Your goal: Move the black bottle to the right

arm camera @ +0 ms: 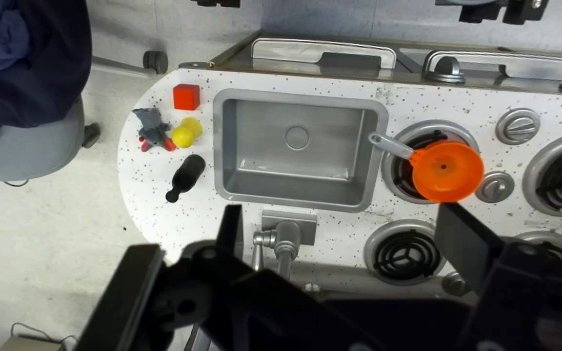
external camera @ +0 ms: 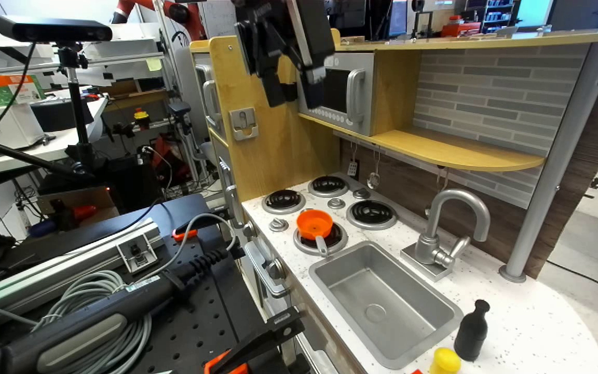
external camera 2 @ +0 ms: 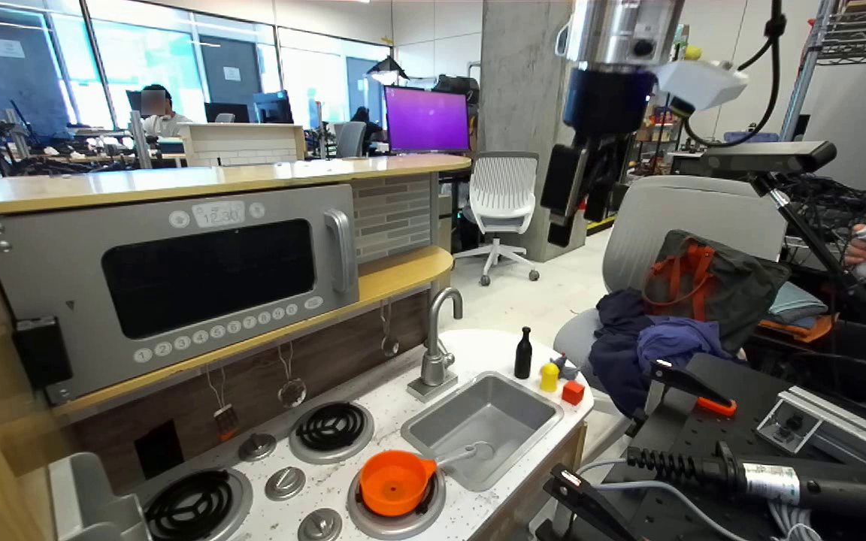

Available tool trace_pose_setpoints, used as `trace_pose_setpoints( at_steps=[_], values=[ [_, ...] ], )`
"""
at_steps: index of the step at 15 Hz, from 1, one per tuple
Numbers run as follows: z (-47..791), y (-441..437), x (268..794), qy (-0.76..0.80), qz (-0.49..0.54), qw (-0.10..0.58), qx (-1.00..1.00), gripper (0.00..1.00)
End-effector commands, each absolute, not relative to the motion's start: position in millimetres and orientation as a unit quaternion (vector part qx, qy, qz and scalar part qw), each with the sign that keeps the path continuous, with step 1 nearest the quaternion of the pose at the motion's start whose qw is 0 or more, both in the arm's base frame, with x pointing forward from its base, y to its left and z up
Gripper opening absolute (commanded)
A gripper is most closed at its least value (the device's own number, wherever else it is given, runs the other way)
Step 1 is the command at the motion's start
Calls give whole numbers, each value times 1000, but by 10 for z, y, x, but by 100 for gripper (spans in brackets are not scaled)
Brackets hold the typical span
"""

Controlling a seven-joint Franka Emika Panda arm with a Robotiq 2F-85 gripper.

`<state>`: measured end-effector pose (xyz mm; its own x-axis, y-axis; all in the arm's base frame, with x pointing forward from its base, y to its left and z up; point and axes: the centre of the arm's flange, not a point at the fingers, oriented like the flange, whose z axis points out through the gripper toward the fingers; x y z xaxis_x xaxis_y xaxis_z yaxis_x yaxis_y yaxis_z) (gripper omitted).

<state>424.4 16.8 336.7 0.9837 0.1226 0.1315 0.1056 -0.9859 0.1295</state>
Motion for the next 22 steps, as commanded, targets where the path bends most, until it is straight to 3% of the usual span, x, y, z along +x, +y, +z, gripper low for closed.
trace_pose_setpoints(
  at_steps=[1,11,22],
  values=[
    [2903,-48,4694,74,53,39,995,100],
    [1986,-593,5255,60,-10,31,998,100],
    [2327,-1446,5578,48,27,-23,998,100]
  ],
)
